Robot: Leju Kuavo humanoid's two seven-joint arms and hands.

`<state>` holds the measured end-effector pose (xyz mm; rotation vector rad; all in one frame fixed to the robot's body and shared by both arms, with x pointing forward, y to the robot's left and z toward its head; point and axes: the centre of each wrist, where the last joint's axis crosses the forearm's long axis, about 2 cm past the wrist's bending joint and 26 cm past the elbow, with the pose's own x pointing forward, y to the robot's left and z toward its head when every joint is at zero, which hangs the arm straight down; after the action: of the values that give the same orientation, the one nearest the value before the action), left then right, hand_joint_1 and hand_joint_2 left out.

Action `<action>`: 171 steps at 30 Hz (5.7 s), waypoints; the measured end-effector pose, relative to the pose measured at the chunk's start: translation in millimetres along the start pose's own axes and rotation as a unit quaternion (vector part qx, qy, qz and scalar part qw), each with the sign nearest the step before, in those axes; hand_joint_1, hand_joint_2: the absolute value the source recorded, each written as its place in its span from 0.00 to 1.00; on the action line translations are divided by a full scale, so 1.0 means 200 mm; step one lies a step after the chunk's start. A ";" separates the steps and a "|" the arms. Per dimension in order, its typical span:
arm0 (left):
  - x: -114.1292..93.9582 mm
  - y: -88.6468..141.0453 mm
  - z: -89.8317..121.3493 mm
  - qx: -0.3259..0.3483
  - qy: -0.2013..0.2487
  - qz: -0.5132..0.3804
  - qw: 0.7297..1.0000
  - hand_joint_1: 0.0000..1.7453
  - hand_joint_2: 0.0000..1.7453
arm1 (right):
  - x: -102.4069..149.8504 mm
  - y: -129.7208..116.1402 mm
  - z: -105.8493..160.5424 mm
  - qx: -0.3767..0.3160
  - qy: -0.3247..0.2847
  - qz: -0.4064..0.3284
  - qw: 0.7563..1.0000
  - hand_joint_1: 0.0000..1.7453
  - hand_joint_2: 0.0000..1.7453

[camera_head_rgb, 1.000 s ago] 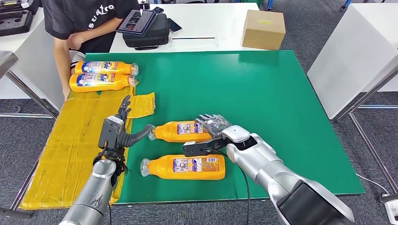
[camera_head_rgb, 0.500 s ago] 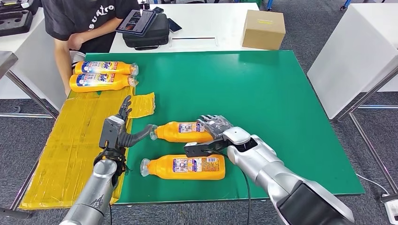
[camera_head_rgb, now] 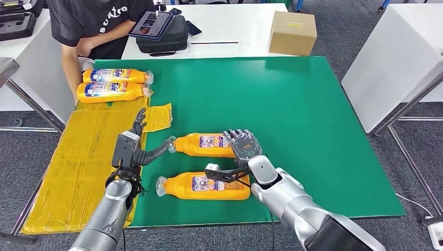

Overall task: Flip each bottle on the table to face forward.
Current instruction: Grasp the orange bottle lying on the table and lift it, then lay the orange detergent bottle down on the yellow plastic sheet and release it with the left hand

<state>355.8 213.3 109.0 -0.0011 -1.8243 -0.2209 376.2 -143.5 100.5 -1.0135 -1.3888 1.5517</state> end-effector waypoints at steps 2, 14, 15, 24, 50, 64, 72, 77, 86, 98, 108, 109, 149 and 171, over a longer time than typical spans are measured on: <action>0.00 0.00 0.00 0.000 0.000 0.000 1.000 0.00 1.00 | 0.01 0.01 0.01 -0.007 0.003 0.000 1.000 1.00 1.00; 0.01 0.00 0.01 0.002 -0.002 0.001 1.000 0.00 1.00 | 0.03 0.02 0.01 -0.021 0.002 0.008 1.000 1.00 1.00; 0.01 0.00 0.01 0.002 -0.002 0.001 1.000 0.00 1.00 | 0.03 0.02 0.01 -0.022 0.003 0.008 1.000 1.00 1.00; 0.01 0.00 0.01 0.003 -0.004 0.001 1.000 0.00 1.00 | 0.03 0.02 0.01 -0.023 0.005 0.005 1.000 1.00 1.00; 0.02 0.00 0.11 0.019 -0.001 -0.001 1.000 0.00 1.00 | 0.00 -0.27 0.23 -0.319 -0.011 -0.262 0.911 1.00 1.00; 0.12 -0.05 0.06 -0.057 -0.013 0.091 0.994 0.00 1.00 | 0.02 -0.24 0.13 -0.263 -0.091 -0.492 0.825 1.00 1.00; 0.28 -0.12 0.02 -0.126 -0.059 0.113 0.984 0.00 1.00 | 0.02 -0.20 0.06 -0.237 -0.131 -0.555 0.787 1.00 1.00; 0.31 -0.14 0.01 -0.138 -0.072 0.112 0.981 0.00 1.00 | 0.02 -0.18 0.04 -0.226 -0.128 -0.564 0.784 1.00 1.00; 0.36 -0.18 -0.02 -0.166 -0.082 0.110 0.977 0.00 1.00 | 0.08 -0.18 -0.02 -0.205 -0.149 -0.579 0.775 1.00 1.00; 0.39 -0.18 -0.05 -0.149 -0.092 0.101 0.979 0.00 1.00 | 0.27 -0.21 -0.07 -0.125 -0.206 -0.576 0.781 1.00 1.00; 0.36 -0.17 -0.06 -0.141 -0.088 0.102 0.981 0.00 1.00 | 0.41 -0.21 -0.06 -0.079 -0.231 -0.549 0.799 1.00 1.00; 0.36 -0.17 -0.06 -0.141 -0.088 0.102 0.981 0.00 1.00 | 0.42 -0.21 -0.06 -0.078 -0.231 -0.545 0.802 1.00 1.00; 0.33 -0.11 -0.06 -0.136 -0.079 0.126 0.980 1.00 1.00 | 0.55 -0.25 -0.04 -0.112 -0.224 -0.458 0.853 1.00 1.00; 0.33 -0.02 -0.04 -0.057 -0.069 0.066 0.994 1.00 1.00 | 0.53 -0.30 0.00 -0.121 -0.225 -0.513 0.819 0.00 1.00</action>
<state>346.1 200.5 172.8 -0.2202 -1.9384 -0.2362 341.2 -40.7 155.9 0.1054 -2.0095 0.7855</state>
